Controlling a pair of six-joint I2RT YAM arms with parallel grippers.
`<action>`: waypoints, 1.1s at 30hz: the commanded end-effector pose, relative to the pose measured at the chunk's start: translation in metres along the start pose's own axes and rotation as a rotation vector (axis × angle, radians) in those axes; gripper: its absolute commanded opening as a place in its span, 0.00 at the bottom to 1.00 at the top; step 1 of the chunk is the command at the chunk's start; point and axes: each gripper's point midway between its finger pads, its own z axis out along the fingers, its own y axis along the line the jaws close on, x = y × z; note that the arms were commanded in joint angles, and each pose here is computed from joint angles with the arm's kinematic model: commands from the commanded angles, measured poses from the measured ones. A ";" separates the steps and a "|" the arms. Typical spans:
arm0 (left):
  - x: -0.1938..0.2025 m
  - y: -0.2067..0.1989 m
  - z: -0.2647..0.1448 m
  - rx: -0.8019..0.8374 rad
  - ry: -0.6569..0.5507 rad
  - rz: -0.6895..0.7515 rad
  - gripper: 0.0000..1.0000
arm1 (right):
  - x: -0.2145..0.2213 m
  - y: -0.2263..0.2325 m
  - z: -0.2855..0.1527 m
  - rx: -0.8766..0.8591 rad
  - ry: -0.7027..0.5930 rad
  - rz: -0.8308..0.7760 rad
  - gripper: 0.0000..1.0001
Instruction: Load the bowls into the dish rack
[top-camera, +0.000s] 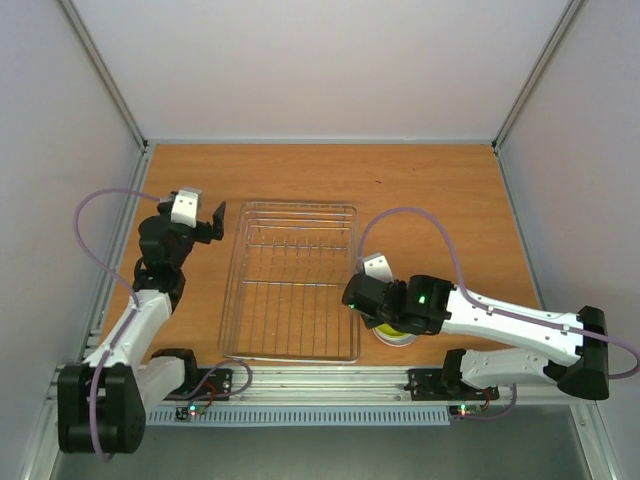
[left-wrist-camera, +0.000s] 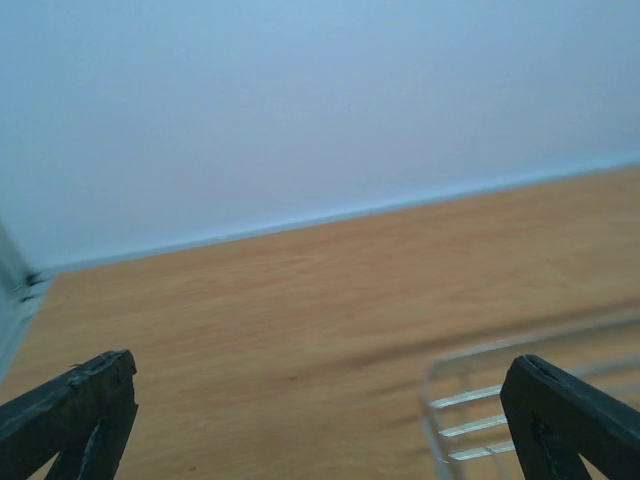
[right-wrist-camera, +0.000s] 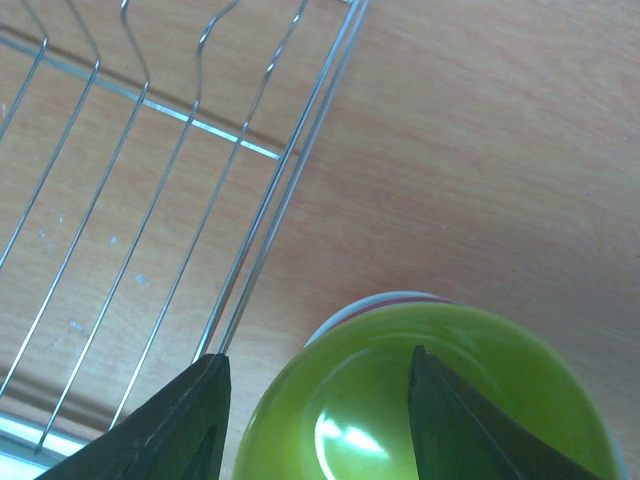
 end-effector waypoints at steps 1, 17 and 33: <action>0.009 -0.062 -0.026 0.363 0.120 0.088 0.99 | 0.003 0.008 -0.004 0.018 -0.008 0.002 0.48; 0.028 -0.102 -0.049 0.640 0.208 0.087 0.99 | 0.050 0.011 0.010 0.083 0.073 -0.004 0.28; 0.032 -0.101 -0.048 0.626 0.196 0.085 0.99 | 0.020 0.021 -0.018 0.091 -0.023 -0.072 0.01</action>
